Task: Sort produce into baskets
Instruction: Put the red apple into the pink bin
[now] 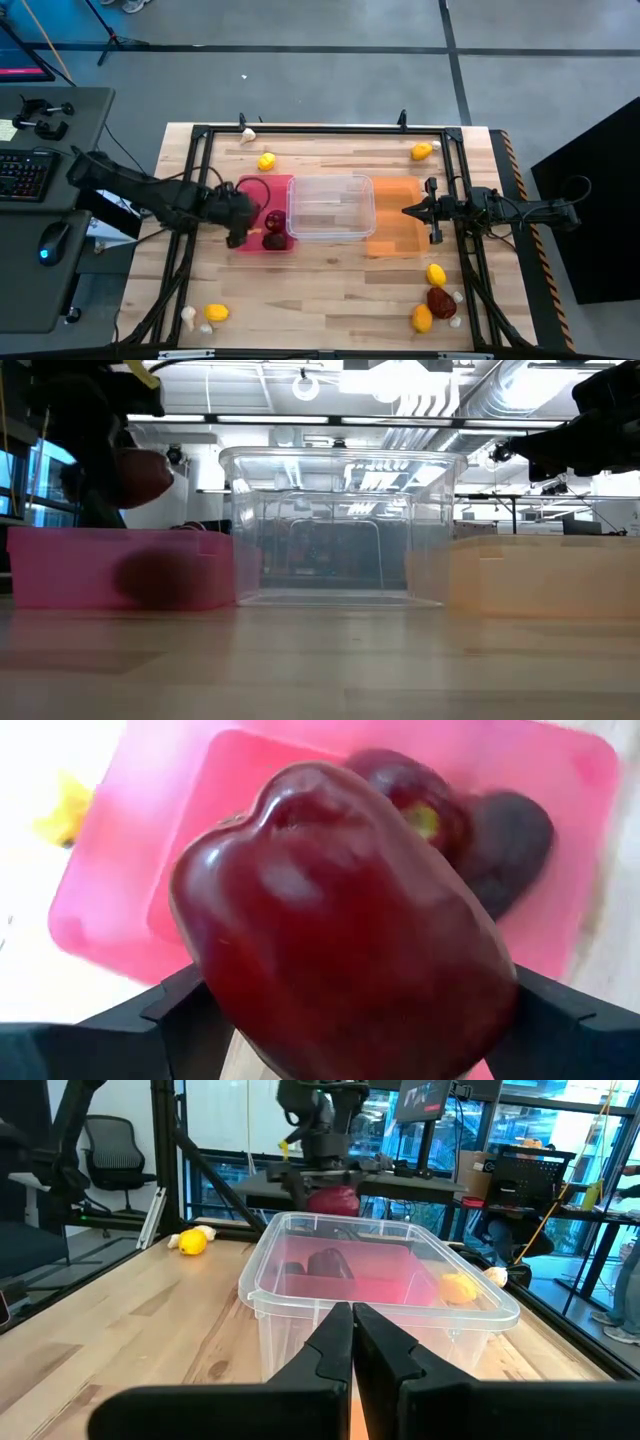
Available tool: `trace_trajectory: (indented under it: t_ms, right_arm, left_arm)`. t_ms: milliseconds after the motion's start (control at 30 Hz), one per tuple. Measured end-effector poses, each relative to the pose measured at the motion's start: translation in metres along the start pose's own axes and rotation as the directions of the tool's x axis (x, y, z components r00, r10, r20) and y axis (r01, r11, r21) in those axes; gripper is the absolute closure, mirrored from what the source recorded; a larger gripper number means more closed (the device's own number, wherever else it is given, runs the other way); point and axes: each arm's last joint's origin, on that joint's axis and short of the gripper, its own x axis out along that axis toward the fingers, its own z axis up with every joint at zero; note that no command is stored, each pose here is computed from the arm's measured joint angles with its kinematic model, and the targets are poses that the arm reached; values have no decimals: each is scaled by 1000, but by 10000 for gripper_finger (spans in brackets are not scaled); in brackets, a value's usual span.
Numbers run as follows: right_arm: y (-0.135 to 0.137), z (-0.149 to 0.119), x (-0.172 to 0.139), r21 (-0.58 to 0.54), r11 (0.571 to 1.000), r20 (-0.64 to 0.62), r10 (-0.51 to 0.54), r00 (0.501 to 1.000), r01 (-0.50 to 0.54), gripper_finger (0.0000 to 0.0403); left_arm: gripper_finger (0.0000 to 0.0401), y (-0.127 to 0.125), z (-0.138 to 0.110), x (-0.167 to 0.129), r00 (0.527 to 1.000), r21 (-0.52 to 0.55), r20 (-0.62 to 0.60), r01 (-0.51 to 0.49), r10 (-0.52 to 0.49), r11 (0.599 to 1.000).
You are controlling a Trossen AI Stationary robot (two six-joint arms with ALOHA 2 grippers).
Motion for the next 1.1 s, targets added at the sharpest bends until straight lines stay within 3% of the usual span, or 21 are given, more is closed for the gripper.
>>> trace_trajectory:
  t_ms: [67, 433, 833, 933, 1100]
  right_arm:
    - [0, 0, 0, 0, 1000, 0, 0, 1000, 0, 402]
    - [0, 0, 0, 0, 1000, 0, 0, 1000, 0, 402]
    - [0, 0, 0, 0, 1000, 0, 0, 1000, 0, 402]
    - [0, 0, 0, 0, 1000, 0, 0, 1000, 0, 402]
    - [0, 0, 0, 0, 1000, 0, 0, 1000, 0, 402]
  left_arm:
    - [79, 3, 1, 0, 1000, -48, 4, -7, 7, 999]
    - [74, 4, 4, 5, 1000, -59, -16, 2, -3, 998]
    - [4, 10, 8, 9, 989, 18, -101, 114, -112, 993]
    - [8, 11, 13, -5, 983, 9, -42, 178, -178, 984]
    - [8, 14, 18, -37, 938, 3, 196, 290, -285, 957]
